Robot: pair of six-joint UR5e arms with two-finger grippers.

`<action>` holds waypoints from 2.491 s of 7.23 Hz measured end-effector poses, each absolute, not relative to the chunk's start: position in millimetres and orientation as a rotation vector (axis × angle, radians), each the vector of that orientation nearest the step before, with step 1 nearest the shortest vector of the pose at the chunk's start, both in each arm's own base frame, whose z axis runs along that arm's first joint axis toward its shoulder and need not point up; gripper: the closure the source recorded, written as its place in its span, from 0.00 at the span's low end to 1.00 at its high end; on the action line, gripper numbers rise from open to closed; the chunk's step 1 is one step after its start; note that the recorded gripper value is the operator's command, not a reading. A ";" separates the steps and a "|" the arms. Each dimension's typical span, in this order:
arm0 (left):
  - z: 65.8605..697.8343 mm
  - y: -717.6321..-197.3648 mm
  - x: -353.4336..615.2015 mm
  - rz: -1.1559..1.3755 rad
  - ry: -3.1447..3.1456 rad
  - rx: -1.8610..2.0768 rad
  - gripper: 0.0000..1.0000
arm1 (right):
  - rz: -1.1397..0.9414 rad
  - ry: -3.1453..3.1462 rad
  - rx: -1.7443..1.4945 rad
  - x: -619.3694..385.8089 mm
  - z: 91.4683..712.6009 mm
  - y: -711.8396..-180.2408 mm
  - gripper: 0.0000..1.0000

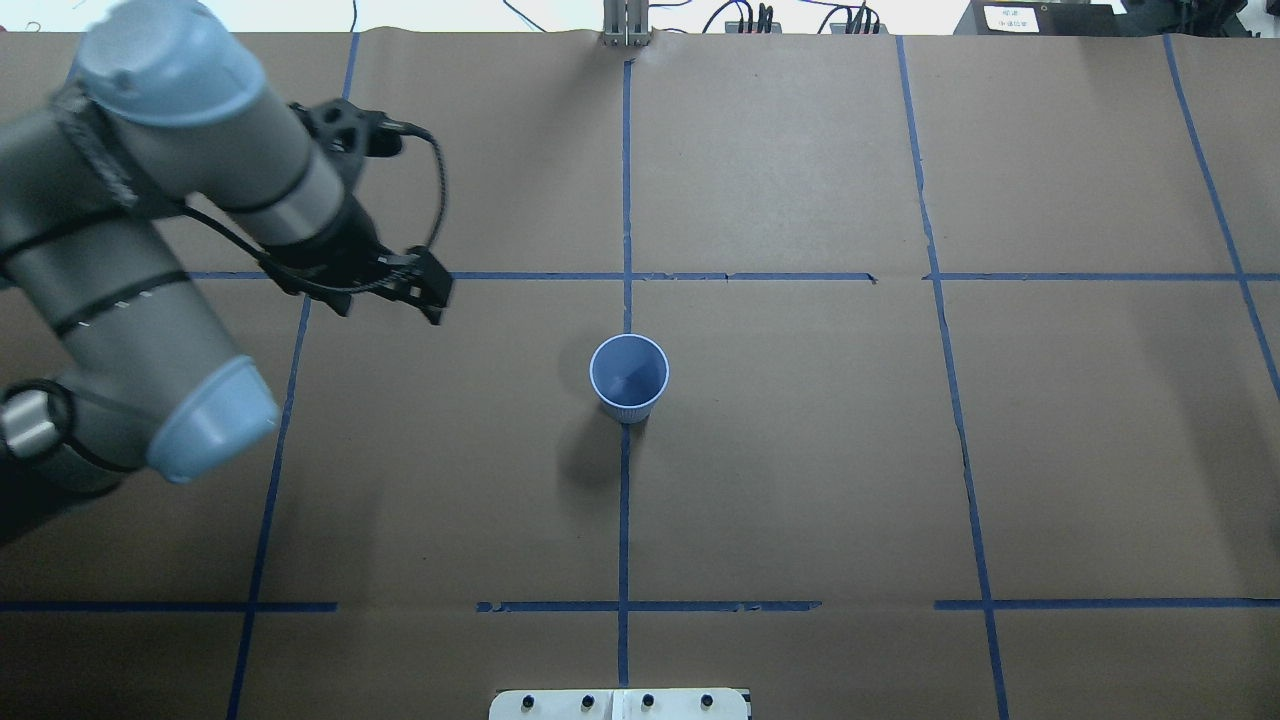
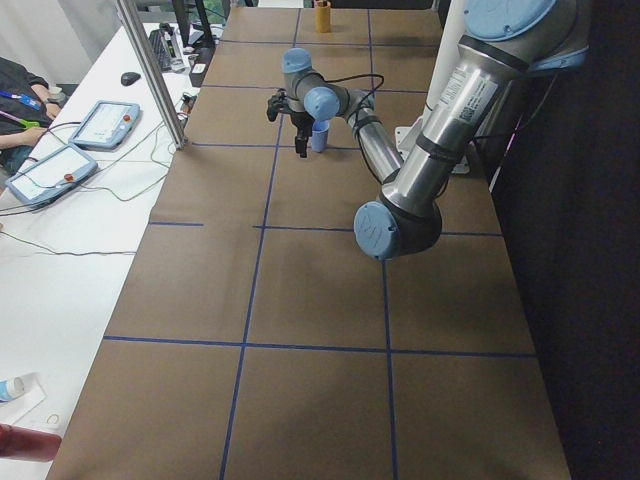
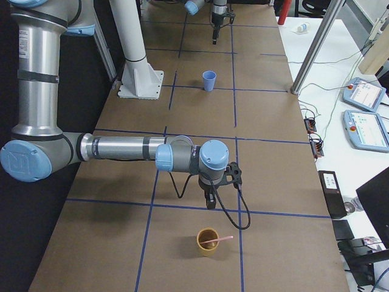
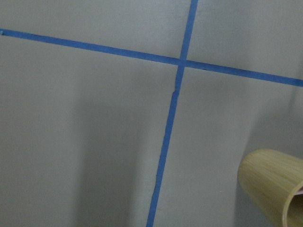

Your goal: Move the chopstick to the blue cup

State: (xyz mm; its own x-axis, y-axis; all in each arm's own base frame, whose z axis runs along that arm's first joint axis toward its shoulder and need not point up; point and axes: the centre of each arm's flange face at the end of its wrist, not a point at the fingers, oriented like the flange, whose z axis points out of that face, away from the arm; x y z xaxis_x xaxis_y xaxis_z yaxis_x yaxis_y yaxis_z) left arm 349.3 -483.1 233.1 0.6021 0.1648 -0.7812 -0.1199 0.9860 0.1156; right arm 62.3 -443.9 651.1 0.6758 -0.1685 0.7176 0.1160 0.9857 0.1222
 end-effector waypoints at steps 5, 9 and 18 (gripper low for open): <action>269.7 -489.6 309.8 0.182 0.890 0.059 0.00 | -0.013 -0.684 0.254 139.9 725.8 -469.5 0.00; 433.7 -496.2 123.8 0.215 0.730 0.091 0.00 | 0.032 -0.684 0.261 142.9 741.4 -455.3 0.00; 657.4 -412.9 -62.1 0.096 0.837 -0.040 0.00 | 0.097 -0.677 0.294 141.8 740.1 -452.6 0.14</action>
State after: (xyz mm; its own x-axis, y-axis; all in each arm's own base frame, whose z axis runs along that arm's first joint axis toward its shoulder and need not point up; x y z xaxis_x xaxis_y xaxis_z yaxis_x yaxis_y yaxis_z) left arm -62.1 -412.9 657.4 0.6658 0.0692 -0.7429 -0.1007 0.9949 0.0024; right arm 141.8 -452.6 740.1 0.7765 -0.0068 0.6301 -0.1832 0.9544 0.2359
